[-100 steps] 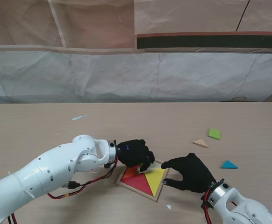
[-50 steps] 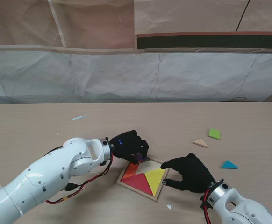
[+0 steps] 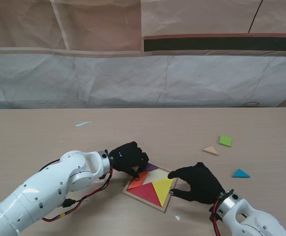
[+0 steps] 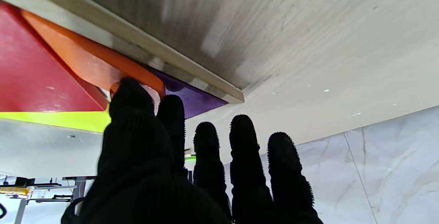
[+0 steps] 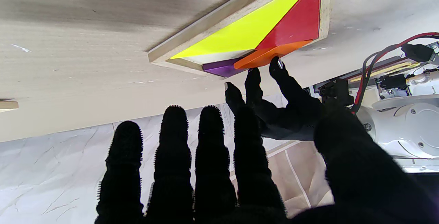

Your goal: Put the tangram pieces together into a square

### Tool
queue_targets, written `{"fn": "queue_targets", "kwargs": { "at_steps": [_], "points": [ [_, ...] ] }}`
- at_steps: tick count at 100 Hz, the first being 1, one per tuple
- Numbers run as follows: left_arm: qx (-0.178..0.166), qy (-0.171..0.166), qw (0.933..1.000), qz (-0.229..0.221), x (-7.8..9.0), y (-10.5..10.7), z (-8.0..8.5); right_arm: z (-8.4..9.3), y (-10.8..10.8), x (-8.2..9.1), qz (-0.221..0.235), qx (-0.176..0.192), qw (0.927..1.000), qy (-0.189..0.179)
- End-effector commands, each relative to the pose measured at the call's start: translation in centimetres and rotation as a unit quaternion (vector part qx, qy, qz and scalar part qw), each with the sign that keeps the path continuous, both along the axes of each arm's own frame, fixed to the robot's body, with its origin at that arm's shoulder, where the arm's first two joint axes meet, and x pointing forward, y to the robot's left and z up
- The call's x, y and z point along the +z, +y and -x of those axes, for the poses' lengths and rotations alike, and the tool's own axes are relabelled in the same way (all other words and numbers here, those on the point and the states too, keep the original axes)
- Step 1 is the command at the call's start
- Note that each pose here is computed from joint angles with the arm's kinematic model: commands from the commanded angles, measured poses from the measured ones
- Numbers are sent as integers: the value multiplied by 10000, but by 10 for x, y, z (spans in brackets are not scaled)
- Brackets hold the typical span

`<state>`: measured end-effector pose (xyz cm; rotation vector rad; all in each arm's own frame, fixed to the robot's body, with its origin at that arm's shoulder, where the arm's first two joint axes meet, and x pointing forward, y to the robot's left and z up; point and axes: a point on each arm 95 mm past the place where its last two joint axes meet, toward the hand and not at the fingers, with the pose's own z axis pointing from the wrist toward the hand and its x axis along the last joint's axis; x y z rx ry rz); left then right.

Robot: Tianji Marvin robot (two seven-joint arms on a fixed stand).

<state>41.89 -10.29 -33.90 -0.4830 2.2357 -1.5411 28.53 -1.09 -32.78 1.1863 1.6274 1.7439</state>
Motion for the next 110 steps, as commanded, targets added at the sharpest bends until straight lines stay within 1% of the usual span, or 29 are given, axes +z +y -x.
{"fn": "queue_targets", "kwargs": {
  "at_steps": [1,32,48,53,60,70,80,95,110],
  "points": [
    [-38,28,10000,-37,0,-2,-1,2,3,-1,8,31,10000,50],
    [-219,55,9997,24,1,-9,-1,2,3,-2,13,2,10000,70],
    [-248,63,9996,-109,1,-10,-1,2,3,-2,13,-6,10000,68],
    [-218,66,9997,-68,1,-10,-1,2,3,-2,11,-10,10000,68],
    [-186,107,9997,73,0,-13,-2,2,2,-2,10,-17,10000,68],
    [-260,182,9994,136,1,-16,-2,2,2,-3,14,-28,10000,67],
    [-340,247,9990,123,-1,-17,-2,3,2,-3,8,-38,10000,62],
    [-346,495,9982,68,-7,-14,-1,3,2,-4,7,-56,10000,71],
    [-319,474,9984,-48,-8,-9,-1,3,2,-4,-6,-61,10000,71]
  ]
}}
